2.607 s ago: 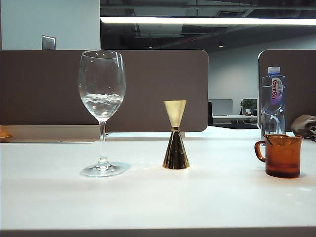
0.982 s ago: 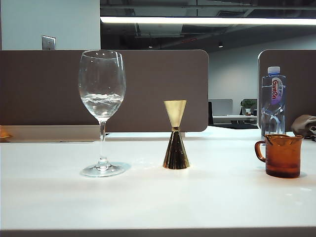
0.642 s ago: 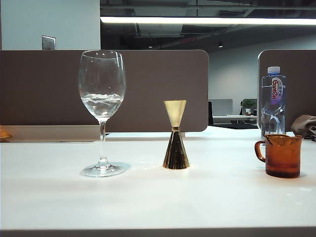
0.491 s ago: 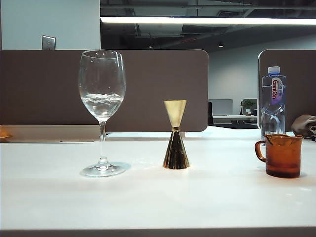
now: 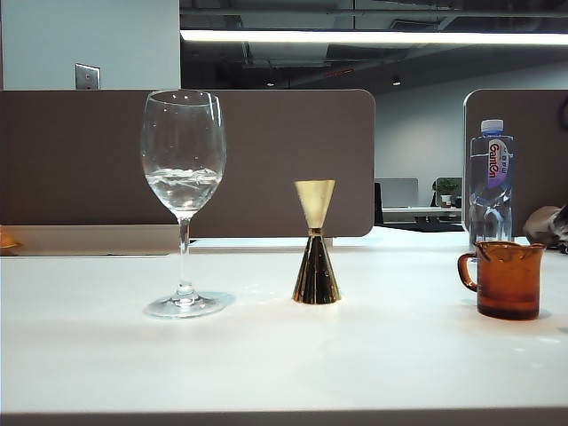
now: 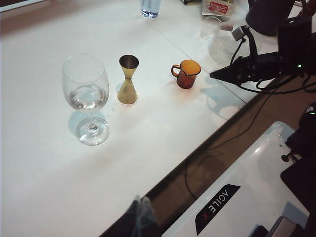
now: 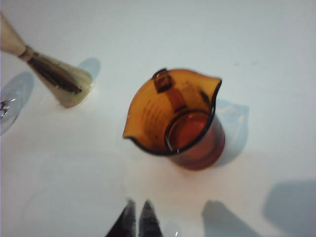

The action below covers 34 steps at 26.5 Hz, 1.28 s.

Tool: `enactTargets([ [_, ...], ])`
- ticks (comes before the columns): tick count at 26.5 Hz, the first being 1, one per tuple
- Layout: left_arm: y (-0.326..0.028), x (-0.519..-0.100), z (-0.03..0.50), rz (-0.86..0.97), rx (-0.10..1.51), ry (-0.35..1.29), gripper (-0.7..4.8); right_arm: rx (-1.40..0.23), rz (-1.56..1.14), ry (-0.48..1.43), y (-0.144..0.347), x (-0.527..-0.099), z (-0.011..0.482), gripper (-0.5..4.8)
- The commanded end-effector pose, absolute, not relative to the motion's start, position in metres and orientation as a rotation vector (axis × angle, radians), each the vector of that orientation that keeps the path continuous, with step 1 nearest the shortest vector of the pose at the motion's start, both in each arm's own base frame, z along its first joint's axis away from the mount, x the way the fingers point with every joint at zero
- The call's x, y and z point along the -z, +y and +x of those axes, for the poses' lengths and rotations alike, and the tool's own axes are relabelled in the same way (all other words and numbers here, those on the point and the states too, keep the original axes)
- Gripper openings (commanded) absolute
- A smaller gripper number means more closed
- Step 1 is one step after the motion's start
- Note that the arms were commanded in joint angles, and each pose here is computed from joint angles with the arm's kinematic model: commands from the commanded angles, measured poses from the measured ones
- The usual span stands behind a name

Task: Pick up the small amber measuring cup and pour the water in it into the jigger, then pick up the jigger and pour the water in it into the wine glass.

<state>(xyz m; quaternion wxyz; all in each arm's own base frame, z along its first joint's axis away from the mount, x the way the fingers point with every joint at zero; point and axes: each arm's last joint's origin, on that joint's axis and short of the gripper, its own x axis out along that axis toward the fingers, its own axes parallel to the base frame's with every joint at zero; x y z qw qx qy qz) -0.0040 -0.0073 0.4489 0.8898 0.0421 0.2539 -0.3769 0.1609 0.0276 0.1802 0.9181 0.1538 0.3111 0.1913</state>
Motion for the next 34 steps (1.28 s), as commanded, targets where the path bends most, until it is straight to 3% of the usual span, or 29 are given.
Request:
enactTargets([
  [1, -0.007, -0.449, -0.005, 0.091, 0.784, 0.529, -0.02, -0.394, 0.221, 0.561, 0.033, -0.177, 0.166, 0.22],
  [8, -0.007, -0.449, -0.005, 0.091, 0.784, 0.529, -0.02, -0.352, 0.144, 0.448, 0.038, -0.162, 0.155, 0.28],
  [10, -0.007, -0.449, -0.005, 0.091, 0.784, 0.529, -0.02, -0.311, 0.135, 0.419, 0.037, -0.159, 0.155, 0.58],
  [14, -0.007, -0.449, -0.005, 0.091, 0.783, 0.529, -0.02, -0.246, 0.11, 0.363, 0.034, -0.154, 0.154, 0.68],
  [23, -0.007, -0.449, -0.005, 0.091, 0.784, 0.529, -0.02, -0.289, 0.084, 0.363, 0.035, -0.144, 0.149, 1.31],
  [26, -0.007, -0.449, -0.005, 0.091, 0.783, 0.529, -0.02, -0.298, 0.084, 0.372, 0.036, -0.141, 0.153, 2.69],
  [34, -0.007, -0.449, -0.005, 0.091, 0.784, 0.529, -0.02, -0.3, 0.083, 0.377, 0.038, -0.131, 0.165, 3.83],
])
